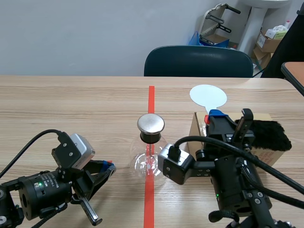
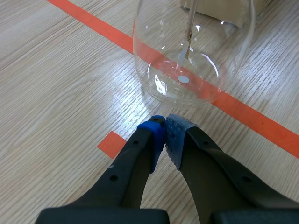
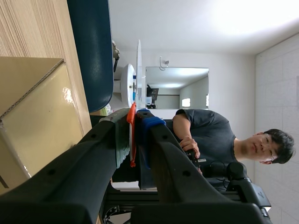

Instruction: Do the electroscope experiment

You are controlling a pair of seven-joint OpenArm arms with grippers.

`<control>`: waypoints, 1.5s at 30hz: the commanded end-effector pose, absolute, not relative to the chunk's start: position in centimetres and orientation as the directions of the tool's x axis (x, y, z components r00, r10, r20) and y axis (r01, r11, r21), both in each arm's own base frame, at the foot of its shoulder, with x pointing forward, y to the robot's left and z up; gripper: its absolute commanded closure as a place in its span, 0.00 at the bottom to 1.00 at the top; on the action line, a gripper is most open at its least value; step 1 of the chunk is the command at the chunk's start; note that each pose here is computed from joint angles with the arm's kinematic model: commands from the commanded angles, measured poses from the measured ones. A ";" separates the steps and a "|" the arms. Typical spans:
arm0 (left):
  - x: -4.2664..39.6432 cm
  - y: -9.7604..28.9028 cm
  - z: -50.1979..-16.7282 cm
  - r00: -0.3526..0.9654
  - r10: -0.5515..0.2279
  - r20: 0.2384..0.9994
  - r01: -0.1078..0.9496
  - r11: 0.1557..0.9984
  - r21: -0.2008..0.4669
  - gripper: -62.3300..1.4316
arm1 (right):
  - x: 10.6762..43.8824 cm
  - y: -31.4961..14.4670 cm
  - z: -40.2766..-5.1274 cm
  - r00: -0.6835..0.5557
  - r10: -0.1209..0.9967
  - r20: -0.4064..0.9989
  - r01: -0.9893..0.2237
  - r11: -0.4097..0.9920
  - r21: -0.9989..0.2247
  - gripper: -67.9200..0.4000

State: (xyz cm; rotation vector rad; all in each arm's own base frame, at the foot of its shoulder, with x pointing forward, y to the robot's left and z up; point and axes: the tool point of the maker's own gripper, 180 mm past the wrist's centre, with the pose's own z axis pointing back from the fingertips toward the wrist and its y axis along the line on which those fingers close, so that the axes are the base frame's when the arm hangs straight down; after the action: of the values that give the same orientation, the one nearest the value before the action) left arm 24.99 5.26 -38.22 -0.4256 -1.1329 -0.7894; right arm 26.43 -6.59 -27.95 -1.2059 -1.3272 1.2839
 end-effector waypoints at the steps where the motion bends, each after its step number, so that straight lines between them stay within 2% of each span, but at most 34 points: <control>1: 25.5 4.8 -37.0 0.174 -0.309 0.935 0.742 0.666 0.082 0.91 | 27.0 -7.0 -26.8 -0.105 0.994 -0.023 0.096 -0.013 -0.995 0.99; 34: 25.5 4.8 -37.0 0.174 -0.309 0.935 0.742 0.666 0.082 0.91 | 26.9 -6.9 -26.8 -0.106 0.994 -0.023 0.096 -0.013 -0.995 0.99; 38: 25.5 4.8 -37.0 0.174 -0.309 0.935 0.742 0.666 0.082 0.91 | 26.8 -5.8 -26.9 -0.167 0.986 -0.028 0.096 -0.013 -0.995 0.99; 45: 25.5 4.8 -37.0 0.174 -0.309 0.935 0.742 0.666 0.082 0.91 | 25.9 -2.6 -27.0 -0.346 0.937 -0.045 0.096 -0.013 -0.995 0.99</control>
State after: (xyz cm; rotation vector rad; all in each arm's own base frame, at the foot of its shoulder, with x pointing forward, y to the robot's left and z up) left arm 24.99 5.26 -38.22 -0.4256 -1.1329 -0.7894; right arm 25.41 -2.38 -28.07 -1.0759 -1.4983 1.4657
